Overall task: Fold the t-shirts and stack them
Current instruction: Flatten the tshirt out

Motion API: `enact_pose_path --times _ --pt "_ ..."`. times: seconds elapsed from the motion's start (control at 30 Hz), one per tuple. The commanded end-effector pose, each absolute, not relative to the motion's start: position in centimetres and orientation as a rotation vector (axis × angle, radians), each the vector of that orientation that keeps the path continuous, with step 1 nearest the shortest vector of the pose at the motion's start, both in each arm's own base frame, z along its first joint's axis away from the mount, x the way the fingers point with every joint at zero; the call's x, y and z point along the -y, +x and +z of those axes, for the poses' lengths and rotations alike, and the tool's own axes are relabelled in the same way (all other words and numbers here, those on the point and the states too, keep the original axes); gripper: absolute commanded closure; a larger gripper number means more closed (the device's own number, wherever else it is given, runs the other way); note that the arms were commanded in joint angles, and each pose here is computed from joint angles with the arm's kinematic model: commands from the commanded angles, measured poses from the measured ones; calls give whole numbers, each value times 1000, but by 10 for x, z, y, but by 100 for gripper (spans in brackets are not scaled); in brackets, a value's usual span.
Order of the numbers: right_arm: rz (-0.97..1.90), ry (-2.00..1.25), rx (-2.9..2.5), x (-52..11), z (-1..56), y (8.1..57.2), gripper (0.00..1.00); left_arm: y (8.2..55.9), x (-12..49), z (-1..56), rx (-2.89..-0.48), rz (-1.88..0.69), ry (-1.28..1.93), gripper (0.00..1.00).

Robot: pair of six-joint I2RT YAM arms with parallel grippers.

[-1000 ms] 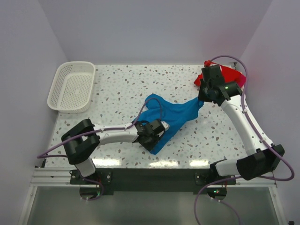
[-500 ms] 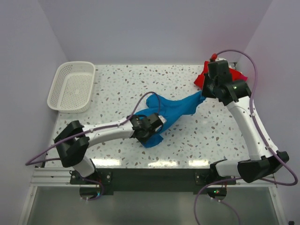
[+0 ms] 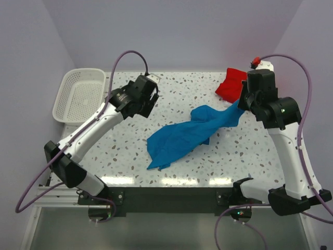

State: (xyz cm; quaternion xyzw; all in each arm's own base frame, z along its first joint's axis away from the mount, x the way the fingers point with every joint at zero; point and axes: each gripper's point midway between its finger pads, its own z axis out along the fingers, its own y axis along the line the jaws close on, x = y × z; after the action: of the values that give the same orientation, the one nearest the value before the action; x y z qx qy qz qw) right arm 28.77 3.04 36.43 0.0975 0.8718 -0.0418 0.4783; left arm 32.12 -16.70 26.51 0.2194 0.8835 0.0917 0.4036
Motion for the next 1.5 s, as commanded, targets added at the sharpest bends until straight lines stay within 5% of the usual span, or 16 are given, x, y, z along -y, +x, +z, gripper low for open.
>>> enact_pose_path --times 0.0,0.17,0.27,0.63,1.47 --pt "-161 241 -2240 -25 320 278 100 322 170 230 -2359 261 545 20" --pt "-93 268 -2325 -39 271 276 100 236 266 197 -2306 -298 919 18" --pt "-72 274 -2363 -46 249 281 100 200 269 175 -2391 -445 890 18" --pt "-37 288 -2405 -57 219 301 100 139 205 91 -2721 -247 667 21" --pt "-8 307 -2416 -55 216 289 100 151 216 41 -2747 -191 650 51"
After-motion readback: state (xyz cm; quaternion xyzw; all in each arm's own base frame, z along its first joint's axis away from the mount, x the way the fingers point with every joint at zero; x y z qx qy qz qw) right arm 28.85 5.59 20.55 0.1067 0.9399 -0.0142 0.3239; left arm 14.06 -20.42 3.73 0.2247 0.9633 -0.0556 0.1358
